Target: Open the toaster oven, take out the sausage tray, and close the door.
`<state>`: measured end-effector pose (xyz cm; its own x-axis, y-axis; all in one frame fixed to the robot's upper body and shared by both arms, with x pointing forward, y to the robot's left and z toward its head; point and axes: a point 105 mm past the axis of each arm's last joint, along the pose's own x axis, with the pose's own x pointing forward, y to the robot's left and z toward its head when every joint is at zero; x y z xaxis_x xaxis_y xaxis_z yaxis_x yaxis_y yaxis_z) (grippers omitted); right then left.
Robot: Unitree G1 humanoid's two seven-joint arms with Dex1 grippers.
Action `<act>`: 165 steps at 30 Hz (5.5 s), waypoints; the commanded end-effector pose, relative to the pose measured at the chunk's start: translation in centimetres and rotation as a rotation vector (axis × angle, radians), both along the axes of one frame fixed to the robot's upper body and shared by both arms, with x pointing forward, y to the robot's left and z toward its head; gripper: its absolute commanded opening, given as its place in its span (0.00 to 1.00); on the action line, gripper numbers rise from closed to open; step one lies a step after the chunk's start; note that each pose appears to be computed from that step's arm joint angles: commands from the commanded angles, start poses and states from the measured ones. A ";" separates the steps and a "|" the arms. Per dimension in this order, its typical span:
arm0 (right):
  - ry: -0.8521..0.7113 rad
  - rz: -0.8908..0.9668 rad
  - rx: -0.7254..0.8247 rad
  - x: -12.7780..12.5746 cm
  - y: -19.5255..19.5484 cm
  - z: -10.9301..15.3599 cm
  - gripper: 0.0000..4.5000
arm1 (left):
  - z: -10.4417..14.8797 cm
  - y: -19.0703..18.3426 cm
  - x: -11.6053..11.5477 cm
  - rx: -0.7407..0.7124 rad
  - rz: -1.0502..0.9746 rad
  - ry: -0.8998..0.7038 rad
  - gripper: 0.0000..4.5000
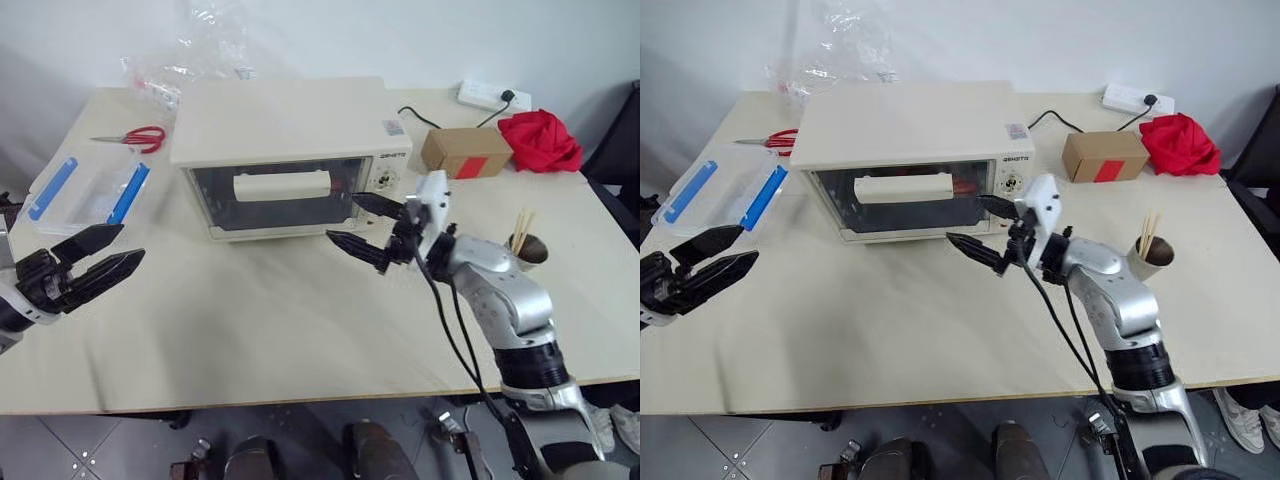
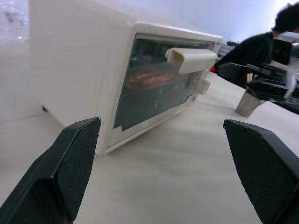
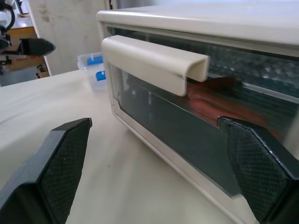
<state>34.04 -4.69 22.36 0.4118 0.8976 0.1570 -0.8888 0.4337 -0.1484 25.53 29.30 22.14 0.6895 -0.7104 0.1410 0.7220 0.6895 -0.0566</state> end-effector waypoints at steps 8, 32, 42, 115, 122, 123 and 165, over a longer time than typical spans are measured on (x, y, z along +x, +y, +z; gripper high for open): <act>-0.140 0.131 0.031 -0.2 3.9 2.0 1.00 | -1.7 -2.5 -0.4 0.009 -0.032 0.016 0.99; -0.337 0.308 -0.248 -4.4 2.5 -3.4 1.00 | 2.4 -5.1 6.4 0.000 -0.005 -0.094 0.23; -0.299 0.186 -0.318 -4.8 -1.6 -4.9 1.00 | -2.5 -9.0 6.2 0.129 -0.186 0.019 0.01; -0.376 -0.148 -0.415 -4.6 -7.0 -3.8 1.00 | -7.0 -9.2 4.0 0.282 -0.263 -0.029 0.01; -0.474 -0.179 -0.467 -3.9 -3.7 -2.3 1.00 | -8.6 -9.2 3.6 0.273 -0.214 -0.015 0.01; -0.480 -0.199 -0.477 -3.5 -3.3 -2.0 1.00 | -8.8 -9.0 3.5 0.277 -0.206 -0.008 0.01; -1.083 -0.428 -0.953 5.6 13.3 -0.9 0.80 | -6.1 -5.0 0.5 -0.056 0.044 0.036 1.00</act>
